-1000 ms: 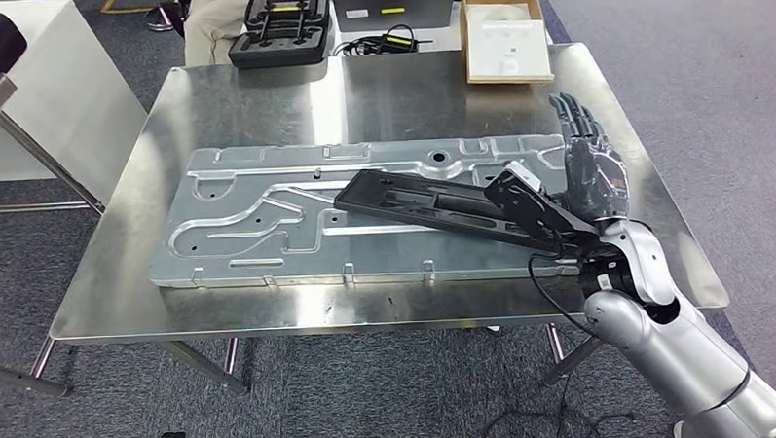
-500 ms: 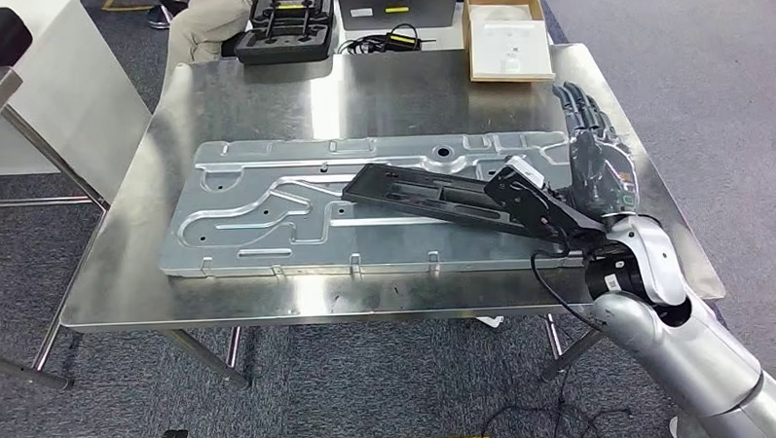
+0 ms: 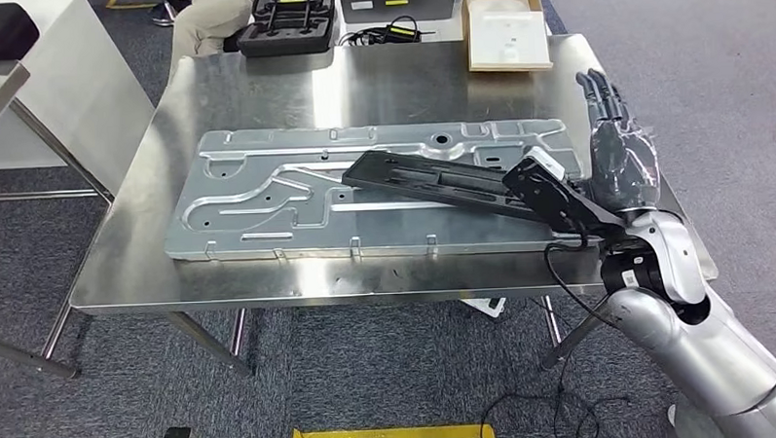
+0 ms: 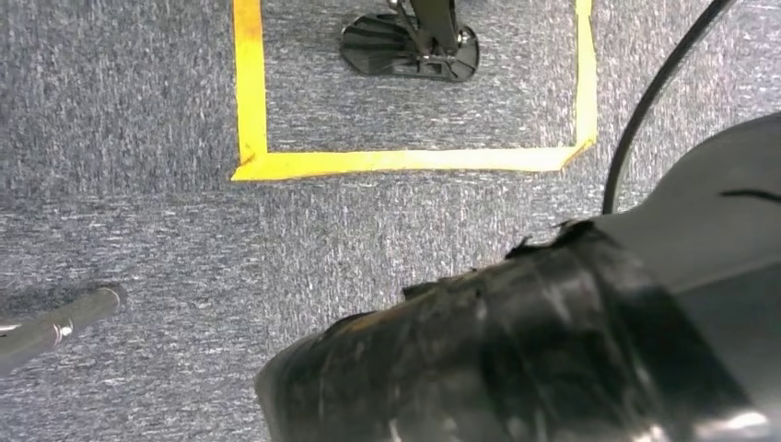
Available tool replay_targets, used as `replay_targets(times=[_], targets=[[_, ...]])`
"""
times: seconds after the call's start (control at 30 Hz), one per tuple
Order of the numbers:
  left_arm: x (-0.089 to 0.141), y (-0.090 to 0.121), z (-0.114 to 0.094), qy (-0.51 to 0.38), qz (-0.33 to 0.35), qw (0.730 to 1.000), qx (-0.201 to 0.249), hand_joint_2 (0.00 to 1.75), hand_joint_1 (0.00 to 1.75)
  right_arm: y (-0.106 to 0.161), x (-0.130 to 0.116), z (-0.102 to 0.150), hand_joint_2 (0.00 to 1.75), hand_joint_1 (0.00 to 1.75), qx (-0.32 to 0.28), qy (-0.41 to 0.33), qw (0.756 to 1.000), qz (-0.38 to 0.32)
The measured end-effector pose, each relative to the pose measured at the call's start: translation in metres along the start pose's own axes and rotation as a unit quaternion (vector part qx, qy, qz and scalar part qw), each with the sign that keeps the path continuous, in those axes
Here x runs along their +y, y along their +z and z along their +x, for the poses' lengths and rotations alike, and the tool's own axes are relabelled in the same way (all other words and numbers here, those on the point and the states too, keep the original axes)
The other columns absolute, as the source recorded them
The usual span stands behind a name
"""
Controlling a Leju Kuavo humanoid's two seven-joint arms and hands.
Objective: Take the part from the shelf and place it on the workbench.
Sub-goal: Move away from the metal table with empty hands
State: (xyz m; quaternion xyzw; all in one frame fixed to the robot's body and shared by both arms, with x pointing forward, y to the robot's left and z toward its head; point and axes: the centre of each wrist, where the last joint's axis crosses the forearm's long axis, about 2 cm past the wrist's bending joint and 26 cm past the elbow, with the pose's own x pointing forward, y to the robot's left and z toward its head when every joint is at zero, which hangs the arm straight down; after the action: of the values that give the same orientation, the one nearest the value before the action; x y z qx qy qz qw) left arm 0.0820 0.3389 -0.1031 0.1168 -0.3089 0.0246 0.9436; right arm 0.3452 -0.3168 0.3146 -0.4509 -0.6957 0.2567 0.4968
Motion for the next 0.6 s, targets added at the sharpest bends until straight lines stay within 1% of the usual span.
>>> replay_targets(times=[0.6], targets=[[0.0029,-0.0045,0.0087,-0.003,0.003,1.000,-0.006,0.00,0.00,-0.0024,-0.0029,0.0001,0.00,0.00,-0.002,-0.001,1.000,-0.006]])
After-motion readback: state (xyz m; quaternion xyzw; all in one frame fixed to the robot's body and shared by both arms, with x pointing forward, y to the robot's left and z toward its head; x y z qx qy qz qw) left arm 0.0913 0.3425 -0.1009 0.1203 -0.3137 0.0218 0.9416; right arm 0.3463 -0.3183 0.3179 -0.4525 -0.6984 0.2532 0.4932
